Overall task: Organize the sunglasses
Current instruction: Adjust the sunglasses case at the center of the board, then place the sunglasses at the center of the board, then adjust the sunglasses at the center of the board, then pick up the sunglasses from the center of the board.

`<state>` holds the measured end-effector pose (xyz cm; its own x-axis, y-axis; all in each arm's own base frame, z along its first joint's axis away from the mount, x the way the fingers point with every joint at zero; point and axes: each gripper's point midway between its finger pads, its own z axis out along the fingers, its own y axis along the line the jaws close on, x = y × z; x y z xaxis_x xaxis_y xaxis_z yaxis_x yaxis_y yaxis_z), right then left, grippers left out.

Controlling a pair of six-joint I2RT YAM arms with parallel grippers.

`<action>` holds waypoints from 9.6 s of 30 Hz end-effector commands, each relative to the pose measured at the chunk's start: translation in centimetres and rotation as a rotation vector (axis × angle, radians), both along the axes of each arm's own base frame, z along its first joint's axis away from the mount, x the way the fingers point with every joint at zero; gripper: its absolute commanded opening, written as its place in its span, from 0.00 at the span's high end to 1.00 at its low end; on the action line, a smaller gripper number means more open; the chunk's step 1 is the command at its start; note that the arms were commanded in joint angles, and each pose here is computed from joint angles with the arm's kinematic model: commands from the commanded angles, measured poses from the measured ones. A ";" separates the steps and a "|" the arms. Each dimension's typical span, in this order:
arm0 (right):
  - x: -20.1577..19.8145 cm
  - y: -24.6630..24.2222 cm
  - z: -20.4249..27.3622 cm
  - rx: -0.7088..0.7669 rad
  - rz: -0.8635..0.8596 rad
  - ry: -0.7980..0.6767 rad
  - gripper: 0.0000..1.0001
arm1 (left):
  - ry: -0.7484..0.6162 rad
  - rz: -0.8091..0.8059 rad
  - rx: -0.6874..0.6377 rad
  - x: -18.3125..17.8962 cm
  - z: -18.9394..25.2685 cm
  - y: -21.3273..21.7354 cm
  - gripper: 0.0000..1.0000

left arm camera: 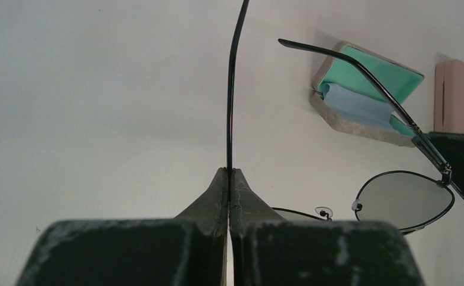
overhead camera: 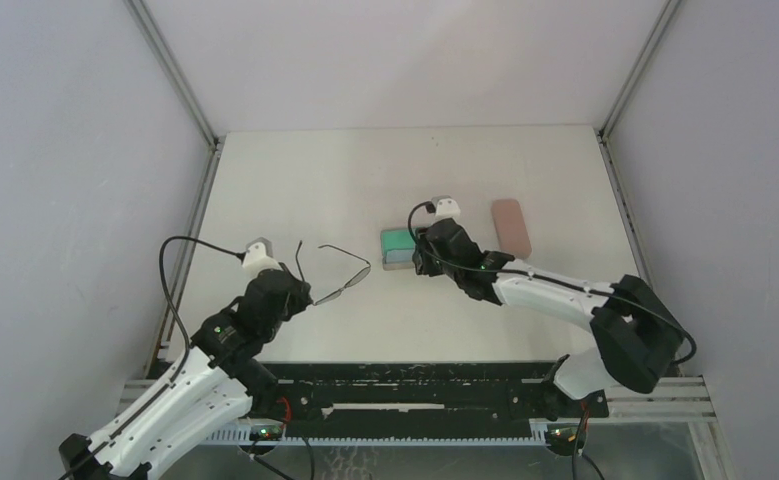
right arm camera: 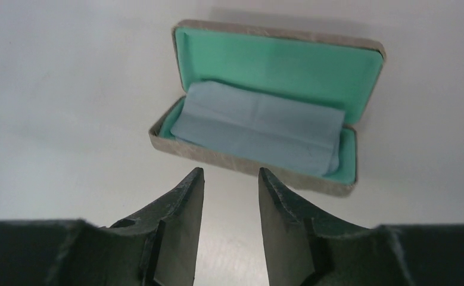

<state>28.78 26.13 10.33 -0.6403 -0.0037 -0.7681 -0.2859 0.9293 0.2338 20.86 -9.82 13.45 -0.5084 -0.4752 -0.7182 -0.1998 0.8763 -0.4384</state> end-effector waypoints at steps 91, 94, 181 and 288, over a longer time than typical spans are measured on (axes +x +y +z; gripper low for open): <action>-9.1 -9.2 2.0 0.133 -0.088 -0.112 0.54 | 0.060 -0.649 0.261 -1.4 -5.5 -18.7 1.00; -9.2 -8.9 1.9 0.126 -0.071 -0.105 0.54 | 0.075 -0.636 0.282 -1.2 -6.0 -18.5 1.00; -11.8 10.3 -1.9 0.350 -0.429 0.382 0.57 | -0.230 0.042 0.192 0.4 5.9 1.1 0.52; -10.3 -2.7 -4.1 -0.266 0.130 0.335 0.88 | -0.208 -0.064 0.188 0.6 5.9 -1.3 0.58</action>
<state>17.56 22.54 5.04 -0.8515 -0.2646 -0.4527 -0.3371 0.9375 0.0862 21.14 -11.01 18.29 -0.3906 -0.2822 -0.8762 -0.0764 0.9585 -0.2746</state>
